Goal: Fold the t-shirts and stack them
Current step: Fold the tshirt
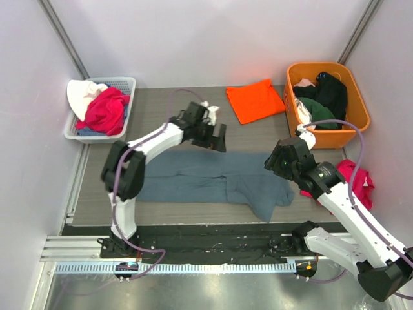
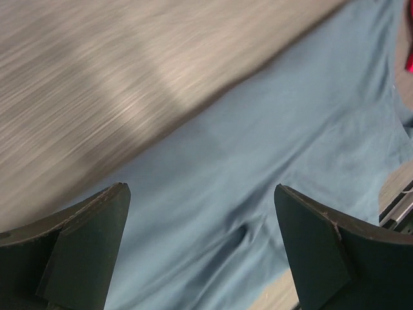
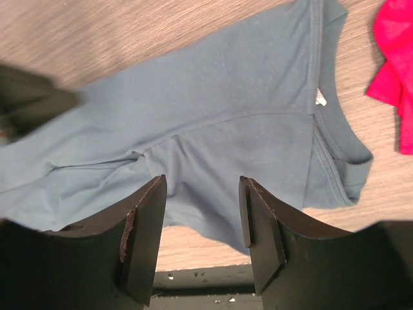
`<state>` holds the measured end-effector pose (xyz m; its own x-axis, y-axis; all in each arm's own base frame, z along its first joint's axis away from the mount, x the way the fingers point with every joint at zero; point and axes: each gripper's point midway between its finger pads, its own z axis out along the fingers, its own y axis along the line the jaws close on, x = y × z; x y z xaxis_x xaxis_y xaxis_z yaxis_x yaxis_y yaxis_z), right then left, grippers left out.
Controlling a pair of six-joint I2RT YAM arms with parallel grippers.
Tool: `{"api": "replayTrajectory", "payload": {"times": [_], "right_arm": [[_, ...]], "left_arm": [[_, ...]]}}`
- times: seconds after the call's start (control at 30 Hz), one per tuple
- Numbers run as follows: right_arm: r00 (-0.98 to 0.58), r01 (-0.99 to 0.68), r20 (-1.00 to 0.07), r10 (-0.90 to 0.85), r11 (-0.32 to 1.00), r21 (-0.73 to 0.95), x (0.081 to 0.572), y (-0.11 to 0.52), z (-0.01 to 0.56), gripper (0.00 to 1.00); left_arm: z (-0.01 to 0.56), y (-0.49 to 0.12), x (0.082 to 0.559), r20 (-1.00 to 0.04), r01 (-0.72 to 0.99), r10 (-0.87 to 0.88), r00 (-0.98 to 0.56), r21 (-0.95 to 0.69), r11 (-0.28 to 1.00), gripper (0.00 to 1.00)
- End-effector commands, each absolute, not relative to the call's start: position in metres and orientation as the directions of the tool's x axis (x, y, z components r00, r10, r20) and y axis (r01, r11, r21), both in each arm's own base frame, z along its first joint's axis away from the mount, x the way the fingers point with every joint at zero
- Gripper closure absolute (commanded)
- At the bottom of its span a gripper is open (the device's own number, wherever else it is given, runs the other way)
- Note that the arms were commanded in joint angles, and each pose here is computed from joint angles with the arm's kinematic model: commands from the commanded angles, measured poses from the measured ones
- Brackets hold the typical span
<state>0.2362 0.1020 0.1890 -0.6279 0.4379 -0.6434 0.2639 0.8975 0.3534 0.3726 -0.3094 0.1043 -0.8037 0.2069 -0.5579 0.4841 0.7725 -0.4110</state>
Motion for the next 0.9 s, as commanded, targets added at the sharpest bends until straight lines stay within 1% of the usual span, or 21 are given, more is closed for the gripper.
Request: {"api": "replayTrajectory", "payload": {"times": [0.0,0.03,0.07,0.1,0.13,0.17,0.23,0.3,0.47,0.63,0.73,0.77,0.83,0.87], "right_arm": [[-0.594,0.289,-0.655,0.467,0.884,0.368,0.229,0.093,0.206,0.44],[-0.592,0.283,-0.655,0.470,0.882,0.377,0.227,0.093,0.208,0.44],[-0.596,0.273,-0.654,0.466,0.884,0.380,0.225,0.093,0.209,0.44],[-0.601,0.273,-0.651,0.463,0.885,0.377,0.224,0.093,0.206,0.44],[-0.603,0.269,-0.652,0.460,0.886,0.377,0.222,0.093,0.206,0.44],[-0.602,0.268,-0.653,0.460,0.886,0.378,0.221,0.092,0.206,0.44],[-0.608,0.266,-0.651,0.455,0.889,0.373,0.219,0.091,0.204,0.44],[-0.614,0.263,-0.646,0.453,0.889,0.374,0.217,0.092,0.201,0.44],[-0.621,0.267,-0.640,0.453,0.890,0.371,0.213,0.090,0.196,0.44],[-0.623,0.269,-0.638,0.453,0.890,0.368,0.211,0.089,0.193,0.44],[-0.626,0.270,-0.637,0.450,0.891,0.364,0.211,0.089,0.191,0.44],[-0.630,0.268,-0.636,0.446,0.893,0.360,0.211,0.089,0.189,0.44],[-0.636,0.268,-0.633,0.442,0.895,0.355,0.211,0.090,0.187,0.44],[-0.635,0.269,-0.633,0.442,0.895,0.355,0.211,0.090,0.187,0.44]], "left_arm": [[0.109,-0.379,0.372,-0.639,0.668,0.335,-0.692,-0.391,0.633,0.00],[0.090,-0.387,0.372,-0.620,0.672,0.361,-0.697,-0.387,0.632,0.00],[0.093,-0.396,0.376,-0.634,0.686,0.366,-0.681,-0.378,0.622,0.00],[0.088,-0.406,0.370,-0.630,0.700,0.387,-0.674,-0.374,0.609,0.00],[0.071,-0.410,0.368,-0.608,0.703,0.416,-0.676,-0.363,0.612,0.00],[0.073,-0.417,0.369,-0.619,0.715,0.422,-0.662,-0.355,0.602,0.00],[0.057,-0.426,0.362,-0.596,0.724,0.456,-0.661,-0.346,0.597,0.00],[0.059,-0.437,0.362,-0.605,0.738,0.465,-0.646,-0.341,0.583,0.00],[0.050,-0.444,0.363,-0.599,0.752,0.492,-0.632,-0.321,0.576,0.00],[0.036,-0.438,0.363,-0.563,0.760,0.537,-0.628,-0.293,0.580,0.00],[0.033,-0.435,0.366,-0.560,0.767,0.553,-0.617,-0.271,0.581,0.00],[0.032,-0.435,0.365,-0.560,0.772,0.558,-0.612,-0.268,0.577,0.03],[0.025,-0.430,0.365,-0.546,0.772,0.573,-0.612,-0.254,0.582,0.14],[0.022,-0.429,0.365,-0.538,0.771,0.578,-0.613,-0.249,0.586,0.27]]}}
